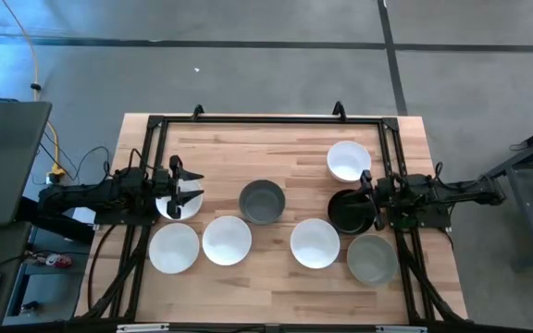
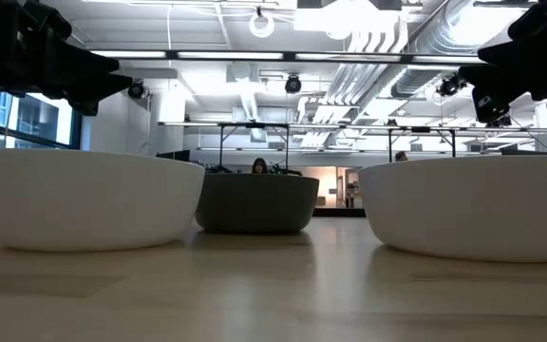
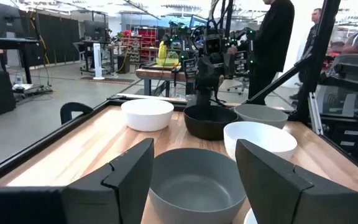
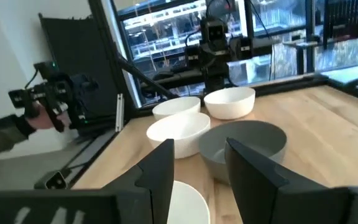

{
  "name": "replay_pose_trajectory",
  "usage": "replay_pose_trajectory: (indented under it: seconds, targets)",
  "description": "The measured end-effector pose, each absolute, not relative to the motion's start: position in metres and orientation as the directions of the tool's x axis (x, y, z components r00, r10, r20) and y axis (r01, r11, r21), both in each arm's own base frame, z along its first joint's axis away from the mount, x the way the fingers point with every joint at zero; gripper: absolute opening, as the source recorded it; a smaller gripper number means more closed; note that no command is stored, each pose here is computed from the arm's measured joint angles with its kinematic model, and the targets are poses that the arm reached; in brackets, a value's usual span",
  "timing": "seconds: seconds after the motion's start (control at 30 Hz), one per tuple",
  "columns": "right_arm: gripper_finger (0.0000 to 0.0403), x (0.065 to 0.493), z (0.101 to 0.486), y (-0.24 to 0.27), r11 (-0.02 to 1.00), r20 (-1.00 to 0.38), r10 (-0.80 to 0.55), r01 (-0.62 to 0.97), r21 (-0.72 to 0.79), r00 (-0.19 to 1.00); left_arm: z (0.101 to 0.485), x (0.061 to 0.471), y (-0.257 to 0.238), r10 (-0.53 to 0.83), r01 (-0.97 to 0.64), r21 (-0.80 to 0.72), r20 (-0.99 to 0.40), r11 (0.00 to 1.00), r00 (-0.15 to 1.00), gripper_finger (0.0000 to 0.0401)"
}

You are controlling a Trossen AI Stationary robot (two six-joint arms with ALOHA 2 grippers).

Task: Nest bowls inside each other
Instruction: Stack the white bowl on top of the dark gray bowl

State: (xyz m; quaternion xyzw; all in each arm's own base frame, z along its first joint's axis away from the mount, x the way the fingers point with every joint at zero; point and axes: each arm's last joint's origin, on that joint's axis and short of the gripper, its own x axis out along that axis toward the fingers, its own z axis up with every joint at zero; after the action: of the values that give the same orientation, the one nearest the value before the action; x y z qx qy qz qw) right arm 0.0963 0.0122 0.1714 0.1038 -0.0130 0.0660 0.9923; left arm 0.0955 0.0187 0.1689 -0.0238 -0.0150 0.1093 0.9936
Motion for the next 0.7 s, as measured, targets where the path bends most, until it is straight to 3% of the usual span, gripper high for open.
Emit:
replay_pose_trajectory:
  seconds: [0.7]
  targets:
    - [0.0136,0.0963,0.1716,0.0122,0.961,0.041,0.128,-0.134,0.241,0.991,0.169,0.0955,0.0187,0.218,-0.212,-0.146,0.025,0.966,0.976,0.0216]
